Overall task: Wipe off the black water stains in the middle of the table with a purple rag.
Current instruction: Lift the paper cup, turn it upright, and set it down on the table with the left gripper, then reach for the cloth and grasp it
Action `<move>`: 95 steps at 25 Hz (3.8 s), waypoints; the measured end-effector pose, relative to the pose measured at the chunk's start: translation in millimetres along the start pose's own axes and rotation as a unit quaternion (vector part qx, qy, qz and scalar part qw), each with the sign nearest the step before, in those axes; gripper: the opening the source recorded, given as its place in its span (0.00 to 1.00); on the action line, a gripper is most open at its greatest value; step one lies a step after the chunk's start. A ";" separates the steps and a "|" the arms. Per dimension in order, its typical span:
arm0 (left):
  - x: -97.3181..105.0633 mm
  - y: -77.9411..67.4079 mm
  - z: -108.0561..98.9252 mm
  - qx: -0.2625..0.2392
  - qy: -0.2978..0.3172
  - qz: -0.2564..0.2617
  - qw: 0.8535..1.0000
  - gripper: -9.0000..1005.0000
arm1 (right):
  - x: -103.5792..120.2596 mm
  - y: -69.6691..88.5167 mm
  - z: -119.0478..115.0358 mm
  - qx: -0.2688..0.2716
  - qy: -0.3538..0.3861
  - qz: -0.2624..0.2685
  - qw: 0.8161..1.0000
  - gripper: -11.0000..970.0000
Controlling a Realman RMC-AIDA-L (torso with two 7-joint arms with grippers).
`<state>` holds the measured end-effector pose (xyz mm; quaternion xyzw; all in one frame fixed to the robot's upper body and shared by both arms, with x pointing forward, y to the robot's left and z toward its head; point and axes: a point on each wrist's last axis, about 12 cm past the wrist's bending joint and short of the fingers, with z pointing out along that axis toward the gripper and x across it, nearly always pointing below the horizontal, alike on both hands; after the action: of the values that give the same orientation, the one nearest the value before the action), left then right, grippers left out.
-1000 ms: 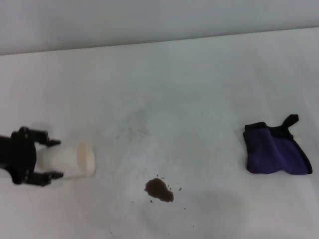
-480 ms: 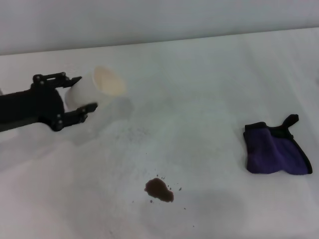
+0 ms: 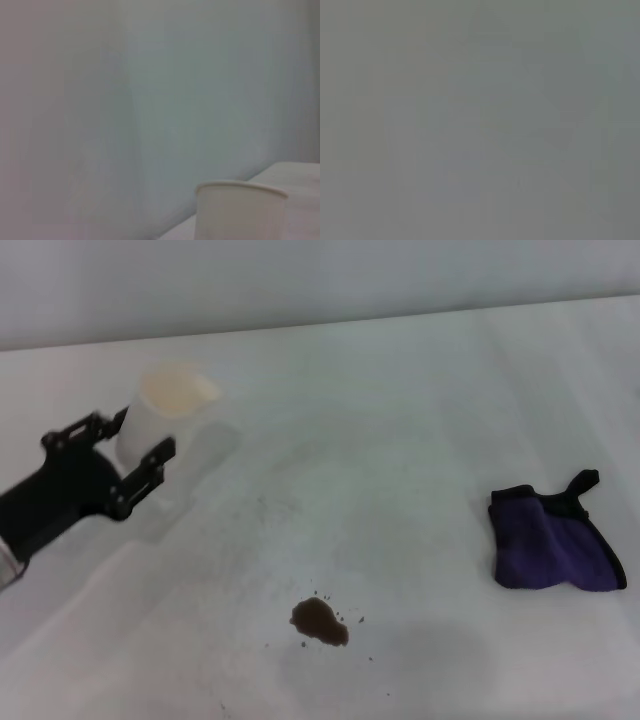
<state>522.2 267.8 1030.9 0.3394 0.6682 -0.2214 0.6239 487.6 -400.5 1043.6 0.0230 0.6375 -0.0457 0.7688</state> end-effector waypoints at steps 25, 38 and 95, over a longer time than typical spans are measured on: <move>62.0 -54.6 -65.2 -0.111 0.073 -0.073 0.988 0.53 | -7.8 -4.4 0.1 -0.006 -0.024 -0.013 1.000 0.88; 65.6 -61.2 -75.2 -0.117 0.076 -0.069 0.988 0.70 | -5.4 -2.5 -1.7 -0.011 -0.017 -0.012 1.000 0.88; 40.7 -3.8 -146.1 -0.324 0.000 0.006 0.946 0.89 | -84.8 158.4 79.2 -0.105 0.725 -0.007 0.681 0.69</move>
<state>419.9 377.6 1008.4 0.1232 0.7020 0.0106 0.7013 565.3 -247.0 1138.0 -0.0365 0.9962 0.0477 0.0633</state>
